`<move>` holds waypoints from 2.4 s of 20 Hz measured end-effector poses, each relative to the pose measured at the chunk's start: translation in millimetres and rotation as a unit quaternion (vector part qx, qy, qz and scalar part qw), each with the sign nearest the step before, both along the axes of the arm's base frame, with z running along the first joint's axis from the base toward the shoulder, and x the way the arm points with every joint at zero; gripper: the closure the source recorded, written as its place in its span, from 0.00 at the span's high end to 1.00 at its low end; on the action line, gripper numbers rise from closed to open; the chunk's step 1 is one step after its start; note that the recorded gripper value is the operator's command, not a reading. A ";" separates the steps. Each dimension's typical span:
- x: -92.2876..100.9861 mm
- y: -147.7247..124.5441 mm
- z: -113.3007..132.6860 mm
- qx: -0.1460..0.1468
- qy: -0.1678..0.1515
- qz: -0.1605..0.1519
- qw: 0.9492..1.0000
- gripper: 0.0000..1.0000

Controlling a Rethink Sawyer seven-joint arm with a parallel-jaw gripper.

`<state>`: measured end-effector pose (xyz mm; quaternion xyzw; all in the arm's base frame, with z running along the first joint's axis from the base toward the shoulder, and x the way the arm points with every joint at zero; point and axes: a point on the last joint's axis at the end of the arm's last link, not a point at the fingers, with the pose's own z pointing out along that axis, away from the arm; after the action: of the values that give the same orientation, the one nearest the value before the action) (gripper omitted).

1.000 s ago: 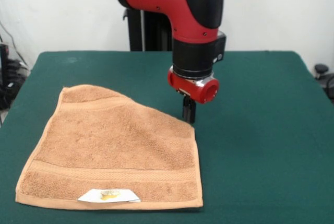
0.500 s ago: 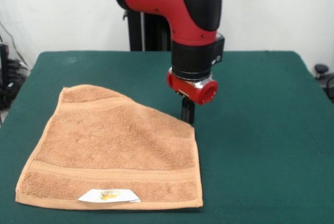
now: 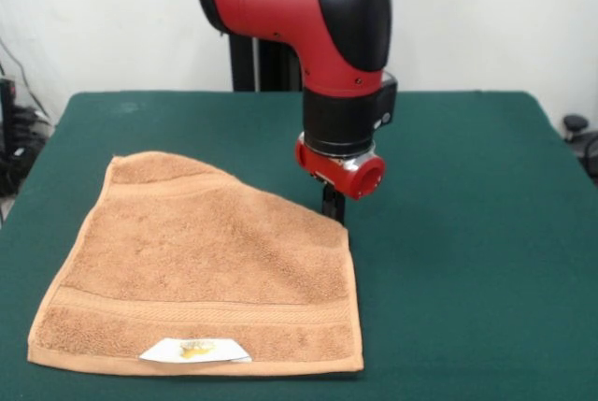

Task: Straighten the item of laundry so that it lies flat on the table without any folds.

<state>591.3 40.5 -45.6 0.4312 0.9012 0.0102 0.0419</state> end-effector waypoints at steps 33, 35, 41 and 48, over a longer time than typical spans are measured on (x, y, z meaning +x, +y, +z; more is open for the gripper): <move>4.1 -45.4 3.7 0.022 0.003 -0.023 0.999 0.00; 7.0 -60.0 8.7 0.020 -0.002 -0.033 0.999 0.00; 14.2 -84.2 23.6 0.013 -0.017 -0.043 0.999 0.00; 19.1 -95.6 37.5 0.003 -0.030 -0.033 0.999 0.00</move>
<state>610.4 -55.1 -8.1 0.4606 0.8847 0.0244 0.0680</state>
